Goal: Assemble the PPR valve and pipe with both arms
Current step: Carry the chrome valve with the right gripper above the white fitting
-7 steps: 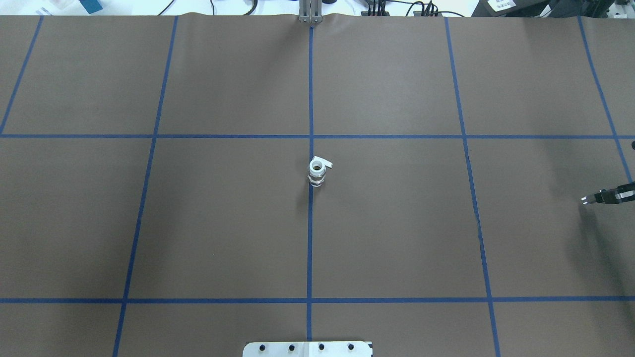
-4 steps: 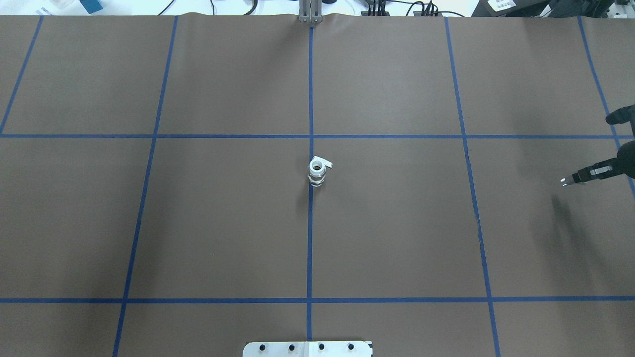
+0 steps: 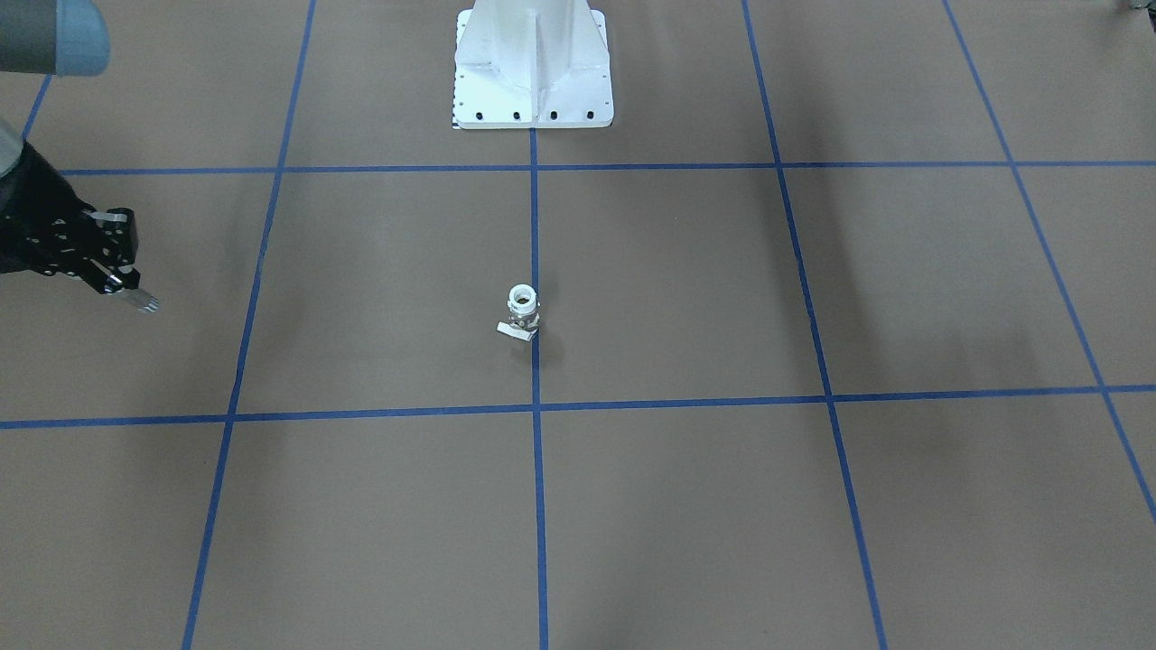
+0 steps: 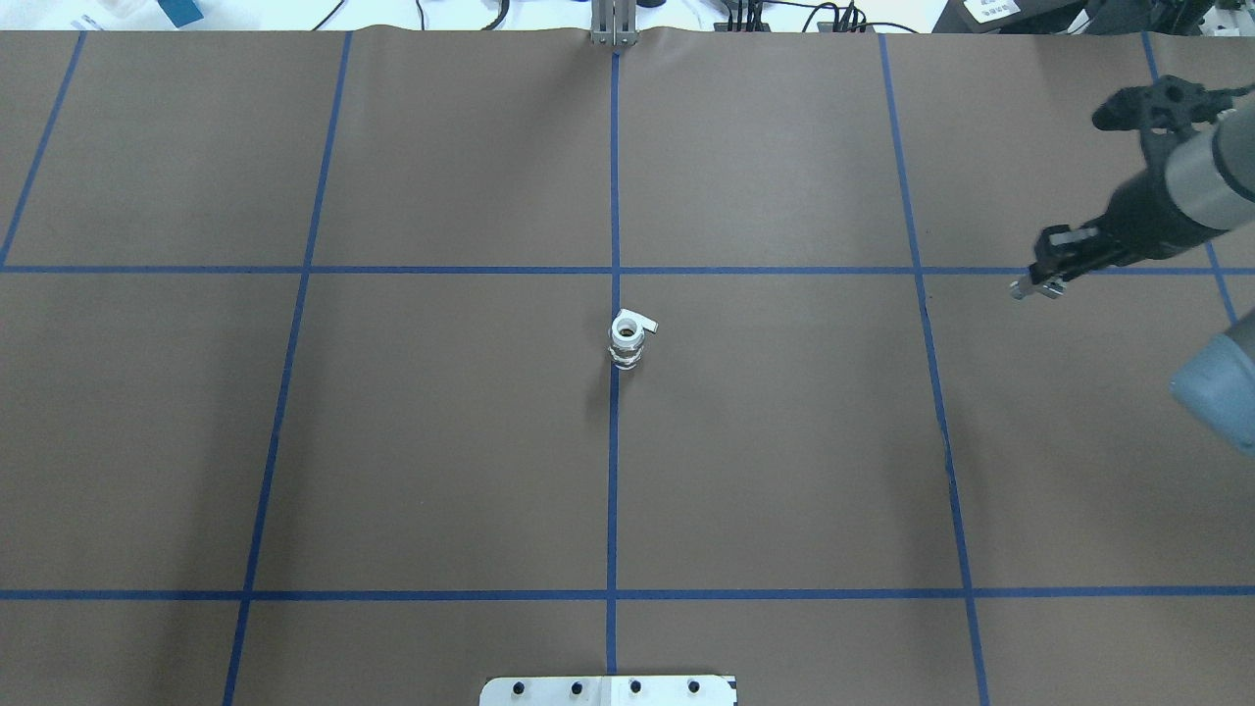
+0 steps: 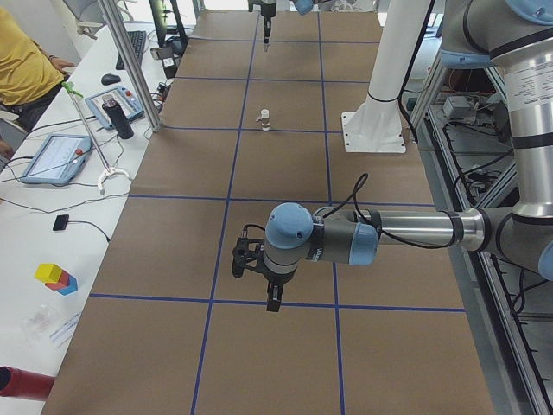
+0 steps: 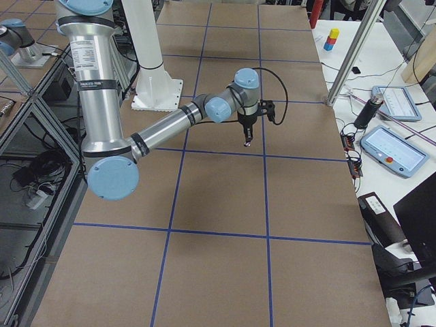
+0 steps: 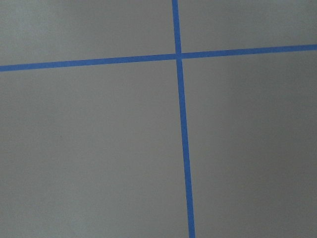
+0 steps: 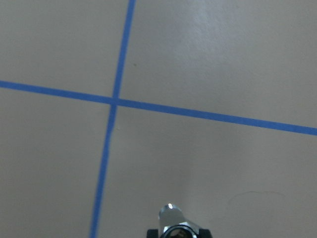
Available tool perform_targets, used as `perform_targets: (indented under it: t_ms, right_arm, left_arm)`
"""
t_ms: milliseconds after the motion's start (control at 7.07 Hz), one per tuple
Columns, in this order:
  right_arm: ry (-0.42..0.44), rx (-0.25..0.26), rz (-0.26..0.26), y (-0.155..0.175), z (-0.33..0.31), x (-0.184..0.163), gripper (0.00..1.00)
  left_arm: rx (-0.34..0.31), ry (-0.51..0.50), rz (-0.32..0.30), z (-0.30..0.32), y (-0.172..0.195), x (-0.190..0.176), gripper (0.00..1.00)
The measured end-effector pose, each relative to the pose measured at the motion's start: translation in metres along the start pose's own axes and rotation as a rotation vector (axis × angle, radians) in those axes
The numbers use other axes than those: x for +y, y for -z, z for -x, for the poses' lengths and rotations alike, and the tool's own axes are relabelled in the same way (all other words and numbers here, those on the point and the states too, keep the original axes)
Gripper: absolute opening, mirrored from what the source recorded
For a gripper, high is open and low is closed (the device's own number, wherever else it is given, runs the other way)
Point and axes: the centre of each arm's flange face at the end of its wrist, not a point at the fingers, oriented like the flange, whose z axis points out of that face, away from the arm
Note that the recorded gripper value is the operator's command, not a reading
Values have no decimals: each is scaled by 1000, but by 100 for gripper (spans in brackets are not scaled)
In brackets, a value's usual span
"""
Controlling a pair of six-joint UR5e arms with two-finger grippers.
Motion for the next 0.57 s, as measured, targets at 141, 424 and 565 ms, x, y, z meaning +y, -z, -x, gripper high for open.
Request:
perform_targets:
  t_ms: [141, 424, 565]
  right_arm:
    - [-48, -10, 11, 4, 66, -12, 0]
    - [-144, -20, 11, 7, 183, -22, 0]
    - [-194, -20, 1, 4, 232, -26, 0]
  left_arm:
    - [0, -1, -3, 0, 0, 1, 100]
    - [-1, -2, -6, -1, 1, 0, 100]
    - [-1, -3, -6, -1, 1, 0, 100]
